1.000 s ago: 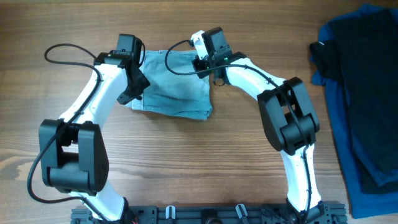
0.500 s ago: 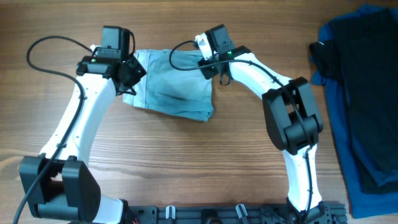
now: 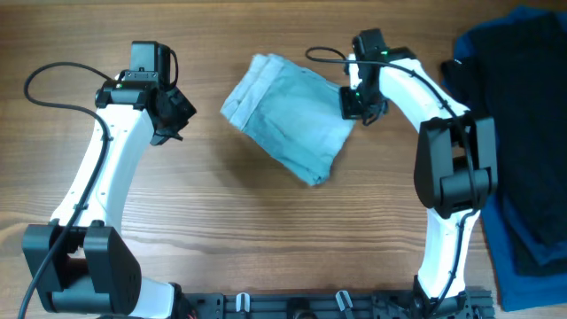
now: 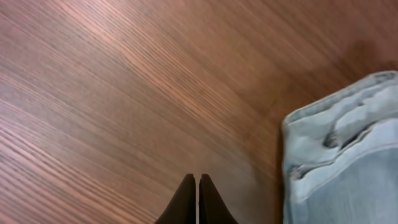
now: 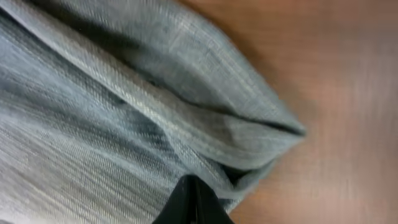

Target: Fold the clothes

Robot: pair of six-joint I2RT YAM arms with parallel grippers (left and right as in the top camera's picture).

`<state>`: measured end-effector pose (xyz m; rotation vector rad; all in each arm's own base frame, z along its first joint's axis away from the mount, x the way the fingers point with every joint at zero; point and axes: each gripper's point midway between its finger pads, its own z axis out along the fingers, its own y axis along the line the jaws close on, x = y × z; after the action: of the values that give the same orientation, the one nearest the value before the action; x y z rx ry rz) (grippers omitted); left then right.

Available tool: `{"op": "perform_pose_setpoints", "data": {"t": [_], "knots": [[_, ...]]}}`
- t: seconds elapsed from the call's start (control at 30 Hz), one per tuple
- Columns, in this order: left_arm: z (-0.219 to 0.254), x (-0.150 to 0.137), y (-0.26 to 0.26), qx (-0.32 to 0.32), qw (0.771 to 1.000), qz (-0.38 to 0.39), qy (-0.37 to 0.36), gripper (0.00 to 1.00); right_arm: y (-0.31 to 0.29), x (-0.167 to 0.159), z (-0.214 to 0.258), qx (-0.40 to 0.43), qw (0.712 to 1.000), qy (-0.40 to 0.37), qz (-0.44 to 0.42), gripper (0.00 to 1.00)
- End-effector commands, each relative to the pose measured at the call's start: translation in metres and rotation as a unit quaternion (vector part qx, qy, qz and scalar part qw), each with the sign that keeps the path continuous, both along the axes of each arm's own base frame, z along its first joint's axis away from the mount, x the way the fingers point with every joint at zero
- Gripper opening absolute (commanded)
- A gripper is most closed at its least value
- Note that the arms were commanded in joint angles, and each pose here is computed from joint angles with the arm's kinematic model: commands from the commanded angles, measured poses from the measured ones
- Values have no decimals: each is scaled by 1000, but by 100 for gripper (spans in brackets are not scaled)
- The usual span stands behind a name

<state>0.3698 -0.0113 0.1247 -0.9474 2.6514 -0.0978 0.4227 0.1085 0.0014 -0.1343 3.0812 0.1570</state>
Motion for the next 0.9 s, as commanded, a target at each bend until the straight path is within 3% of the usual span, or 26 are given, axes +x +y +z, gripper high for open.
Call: {"op": "perform_pose_setpoints", "data": {"t": [0.0,0.1,0.23,0.3,0.47,0.57,0.67,0.87], "knots": [[-2,-7,-22,-44,999,-28,8,4,-14,-44,-11,-39,994,86,-51,4],[-14,-21,-53,-77,994,-64,31,4,-13,-60,-8,-30,986,127,-108,3],[-28,-43,-103,-139,981,-124,57,4,24,-63,2,101,974,162,-119,4],[-32,-55,-131,-171,970,-160,65,4,25,-56,1,107,976,150,-119,4],[-33,-78,-179,-174,956,-223,74,31,17,-53,-2,83,980,138,-118,4],[-34,-89,-212,-167,948,-261,67,36,12,-52,-4,70,982,132,-118,4],[-47,-95,-220,-132,961,-233,74,40,12,-50,-4,69,982,128,-117,4],[-68,-98,-261,-142,962,-224,63,40,13,-48,-4,71,983,124,-116,4]]}}
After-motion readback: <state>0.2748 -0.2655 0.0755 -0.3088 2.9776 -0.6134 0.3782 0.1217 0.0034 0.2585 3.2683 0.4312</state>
